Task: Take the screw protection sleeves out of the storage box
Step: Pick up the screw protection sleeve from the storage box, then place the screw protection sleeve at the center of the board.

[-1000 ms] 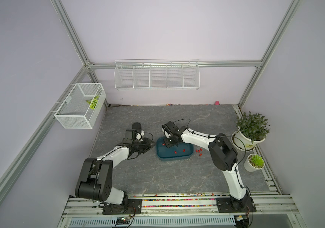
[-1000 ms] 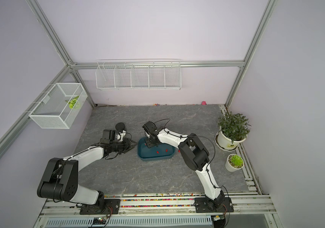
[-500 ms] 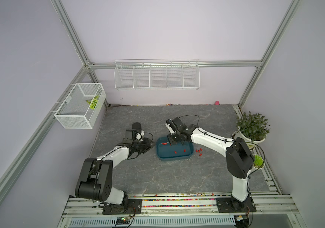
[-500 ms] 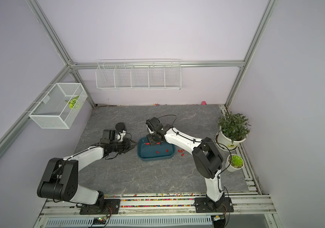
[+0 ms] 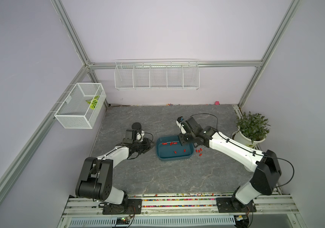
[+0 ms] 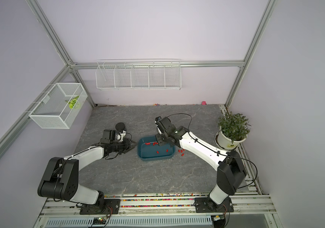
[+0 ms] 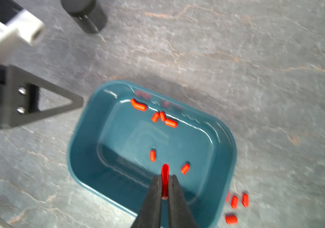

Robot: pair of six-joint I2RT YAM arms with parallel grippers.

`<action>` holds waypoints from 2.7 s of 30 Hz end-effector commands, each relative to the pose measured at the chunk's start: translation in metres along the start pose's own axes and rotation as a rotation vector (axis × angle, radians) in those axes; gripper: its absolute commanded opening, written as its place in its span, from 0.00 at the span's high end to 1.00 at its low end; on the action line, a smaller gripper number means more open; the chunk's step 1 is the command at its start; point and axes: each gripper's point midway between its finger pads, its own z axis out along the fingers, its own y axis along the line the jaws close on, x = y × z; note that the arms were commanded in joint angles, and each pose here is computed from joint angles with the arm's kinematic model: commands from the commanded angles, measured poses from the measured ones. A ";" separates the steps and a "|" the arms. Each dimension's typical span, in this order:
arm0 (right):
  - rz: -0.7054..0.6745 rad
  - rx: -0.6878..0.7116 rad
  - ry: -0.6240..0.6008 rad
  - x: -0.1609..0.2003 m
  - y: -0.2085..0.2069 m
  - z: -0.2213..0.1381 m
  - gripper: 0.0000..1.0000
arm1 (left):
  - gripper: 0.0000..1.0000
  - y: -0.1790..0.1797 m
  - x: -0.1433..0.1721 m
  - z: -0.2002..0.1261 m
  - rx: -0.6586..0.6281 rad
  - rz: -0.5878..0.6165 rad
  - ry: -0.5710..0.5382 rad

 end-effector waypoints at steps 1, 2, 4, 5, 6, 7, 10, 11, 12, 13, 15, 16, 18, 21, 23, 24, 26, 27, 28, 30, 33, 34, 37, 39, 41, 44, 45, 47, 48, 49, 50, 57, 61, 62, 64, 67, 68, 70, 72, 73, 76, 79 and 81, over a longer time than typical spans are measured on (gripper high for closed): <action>0.031 0.067 0.022 0.023 -0.023 -0.011 0.87 | 0.56 -0.001 0.002 0.004 0.013 0.008 0.023; 0.038 0.077 0.021 0.028 -0.027 -0.014 0.87 | 0.56 -0.001 0.003 0.004 0.011 0.009 0.024; 0.056 0.096 0.023 0.039 -0.038 -0.018 0.87 | 0.56 -0.002 0.004 0.002 0.016 0.011 0.024; 0.067 0.103 0.030 0.045 -0.043 -0.019 0.87 | 0.56 -0.003 0.004 0.002 0.020 0.012 0.024; 0.081 0.110 0.033 0.051 -0.049 -0.021 0.87 | 0.56 -0.005 0.004 0.001 0.026 0.017 0.022; 0.097 0.116 0.040 0.057 -0.055 -0.020 0.87 | 0.56 -0.008 0.004 0.000 0.037 0.025 0.023; 0.154 0.118 0.053 0.073 -0.068 -0.019 0.87 | 0.56 -0.013 0.006 -0.002 0.059 0.035 0.029; 0.171 0.115 0.051 0.076 -0.071 -0.018 0.86 | 0.56 -0.014 0.006 -0.002 0.063 0.039 0.030; 0.189 0.114 0.055 0.081 -0.075 -0.017 0.86 | 0.56 -0.015 0.006 -0.003 0.066 0.040 0.031; 0.206 0.115 0.058 0.085 -0.077 -0.015 0.86 | 0.56 -0.016 0.007 -0.004 0.070 0.042 0.032; 0.225 0.121 0.067 0.091 -0.082 -0.012 0.87 | 0.56 -0.019 0.008 -0.005 0.084 0.043 0.036; 0.231 0.125 0.075 0.096 -0.083 -0.010 0.86 | 0.56 -0.021 0.008 -0.005 0.097 0.045 0.035; 0.240 0.132 0.088 0.102 -0.086 -0.005 0.86 | 0.56 -0.024 0.010 -0.007 0.114 0.047 0.034; 0.255 0.152 0.110 0.113 -0.092 0.003 0.86 | 0.56 -0.028 0.012 -0.010 0.137 0.050 0.037; 0.271 0.162 0.129 0.121 -0.097 0.010 0.86 | 0.56 -0.028 0.013 -0.010 0.134 0.042 0.042; 0.282 0.163 0.137 0.125 -0.099 0.014 0.86 | 0.56 -0.030 0.013 -0.010 0.141 0.041 0.046; 0.313 0.162 0.152 0.131 -0.105 0.022 0.86 | 0.56 -0.030 0.014 -0.010 0.146 0.041 0.053; 0.325 0.160 0.158 0.135 -0.107 0.025 0.86 | 0.56 -0.031 0.014 -0.010 0.146 0.042 0.054; 0.336 0.163 0.168 0.139 -0.109 0.029 0.86 | 0.56 -0.032 0.014 -0.011 0.149 0.044 0.053; 0.349 0.164 0.182 0.145 -0.112 0.034 0.86 | 0.56 -0.032 0.015 -0.011 0.157 0.038 0.053; 0.359 0.169 0.205 0.151 -0.116 0.041 0.86 | 0.56 -0.034 0.017 -0.011 0.175 0.028 0.056; 0.362 0.169 0.209 0.152 -0.117 0.043 0.86 | 0.56 -0.035 0.017 -0.012 0.177 0.026 0.057; 0.367 0.166 0.220 0.155 -0.117 0.048 0.85 | 0.56 -0.038 0.017 -0.015 0.179 0.028 0.055; 0.372 0.167 0.226 0.156 -0.118 0.051 0.85 | 0.56 -0.039 0.018 -0.016 0.179 0.030 0.056; 0.374 0.171 0.236 0.158 -0.119 0.054 0.85 | 0.56 -0.040 0.018 -0.017 0.180 0.033 0.055; 0.377 0.183 0.243 0.159 -0.121 0.058 0.84 | 0.56 -0.041 0.019 -0.018 0.183 0.033 0.058; 0.378 0.190 0.247 0.160 -0.122 0.059 0.84 | 0.56 -0.041 0.018 -0.019 0.183 0.034 0.056; 0.380 0.202 0.255 0.161 -0.124 0.061 0.84 | 0.56 -0.042 0.019 -0.020 0.180 0.037 0.053; 0.380 0.206 0.258 0.161 -0.125 0.062 0.84 | 0.56 -0.042 0.019 -0.021 0.180 0.038 0.051; 0.380 0.210 0.262 0.162 -0.125 0.062 0.84 | 0.56 -0.042 0.019 -0.021 0.178 0.038 0.050; 0.379 0.211 0.264 0.162 -0.125 0.063 0.84 | 0.56 -0.042 0.019 -0.021 0.179 0.039 0.050; 0.380 0.234 0.268 0.163 -0.129 0.061 0.84 | 0.56 -0.042 0.018 -0.021 0.177 0.042 0.051; 0.379 0.230 0.248 0.159 -0.129 0.055 0.84 | 0.56 -0.042 0.018 -0.020 0.177 0.042 0.053; 0.377 0.226 0.239 0.157 -0.129 0.053 0.84 | 0.56 -0.042 0.018 -0.020 0.178 0.043 0.052; 0.373 0.213 0.225 0.154 -0.127 0.049 0.83 | 0.56 -0.042 0.018 -0.020 0.179 0.041 0.053; 0.364 0.199 0.226 0.152 -0.125 0.047 0.83 | 0.56 -0.042 0.018 -0.019 0.179 0.040 0.054; 0.363 0.195 0.230 0.153 -0.124 0.048 0.83 | 0.56 -0.042 0.017 -0.019 0.179 0.039 0.054; 0.362 0.185 0.232 0.153 -0.123 0.048 0.83 | 0.56 -0.041 0.017 -0.019 0.178 0.037 0.054; 0.363 0.184 0.228 0.152 -0.122 0.048 0.82 | 0.56 -0.041 0.018 -0.019 0.176 0.037 0.055; 0.361 0.190 0.231 0.153 -0.123 0.048 0.82 | 0.56 -0.041 0.017 -0.019 0.177 0.037 0.054; 0.361 0.214 0.241 0.155 -0.128 0.047 0.82 | 0.56 -0.041 0.018 -0.019 0.176 0.036 0.055; 0.378 0.243 0.261 0.161 -0.135 0.047 0.82 | 0.56 -0.041 0.017 -0.019 0.176 0.039 0.053; 0.392 0.244 0.270 0.163 -0.137 0.049 0.82 | 0.56 -0.041 0.017 -0.019 0.174 0.038 0.054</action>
